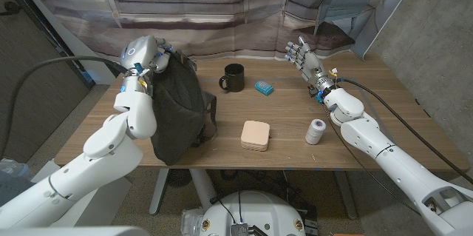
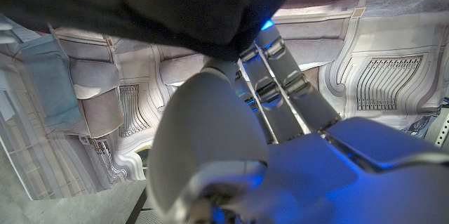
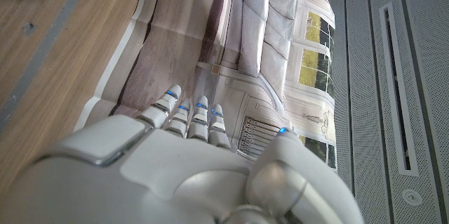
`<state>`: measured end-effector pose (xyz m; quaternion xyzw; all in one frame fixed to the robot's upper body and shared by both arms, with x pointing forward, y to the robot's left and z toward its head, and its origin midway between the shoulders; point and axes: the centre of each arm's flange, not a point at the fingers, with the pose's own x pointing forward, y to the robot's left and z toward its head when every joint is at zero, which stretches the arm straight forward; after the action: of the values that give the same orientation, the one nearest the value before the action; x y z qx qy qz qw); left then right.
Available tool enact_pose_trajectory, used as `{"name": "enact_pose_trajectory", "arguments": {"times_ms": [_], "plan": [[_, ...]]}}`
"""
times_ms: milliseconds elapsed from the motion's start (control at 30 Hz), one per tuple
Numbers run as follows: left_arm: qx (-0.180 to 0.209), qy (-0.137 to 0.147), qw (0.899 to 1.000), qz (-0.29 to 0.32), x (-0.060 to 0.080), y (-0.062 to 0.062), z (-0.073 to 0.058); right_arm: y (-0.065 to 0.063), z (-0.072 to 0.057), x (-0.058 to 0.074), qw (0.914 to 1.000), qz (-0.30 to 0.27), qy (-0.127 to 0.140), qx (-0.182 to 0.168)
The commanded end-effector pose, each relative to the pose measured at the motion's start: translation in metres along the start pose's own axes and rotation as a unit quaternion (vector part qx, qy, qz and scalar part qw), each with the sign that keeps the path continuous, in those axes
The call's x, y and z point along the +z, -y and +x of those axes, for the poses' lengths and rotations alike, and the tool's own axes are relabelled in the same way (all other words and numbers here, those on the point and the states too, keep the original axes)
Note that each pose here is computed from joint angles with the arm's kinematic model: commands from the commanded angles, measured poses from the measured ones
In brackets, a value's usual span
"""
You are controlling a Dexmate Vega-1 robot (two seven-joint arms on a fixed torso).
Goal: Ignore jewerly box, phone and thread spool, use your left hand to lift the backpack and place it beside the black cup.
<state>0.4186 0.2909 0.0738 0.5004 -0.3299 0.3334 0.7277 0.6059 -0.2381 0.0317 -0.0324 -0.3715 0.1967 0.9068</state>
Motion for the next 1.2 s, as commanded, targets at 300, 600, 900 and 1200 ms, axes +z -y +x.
{"name": "enact_pose_trajectory", "arguments": {"times_ms": [300, 600, 900, 1200], "plan": [[0.018, 0.01, 1.0, -0.006, 0.008, -0.016, 0.01, -0.003, -0.001, 0.003, 1.0, -0.001, 0.004, 0.001], [0.03, 0.011, 0.999, -0.01, 0.012, -0.022, 0.013, -0.002, -0.003, 0.004, 1.0, -0.001, 0.005, -0.001], [0.039, 0.012, 0.999, -0.013, 0.015, -0.026, 0.015, -0.001, -0.003, 0.004, 1.0, -0.001, 0.007, 0.002], [0.049, 0.014, 0.999, -0.017, 0.02, -0.03, 0.015, 0.002, -0.003, 0.006, 1.0, 0.0, 0.009, -0.001]]}}
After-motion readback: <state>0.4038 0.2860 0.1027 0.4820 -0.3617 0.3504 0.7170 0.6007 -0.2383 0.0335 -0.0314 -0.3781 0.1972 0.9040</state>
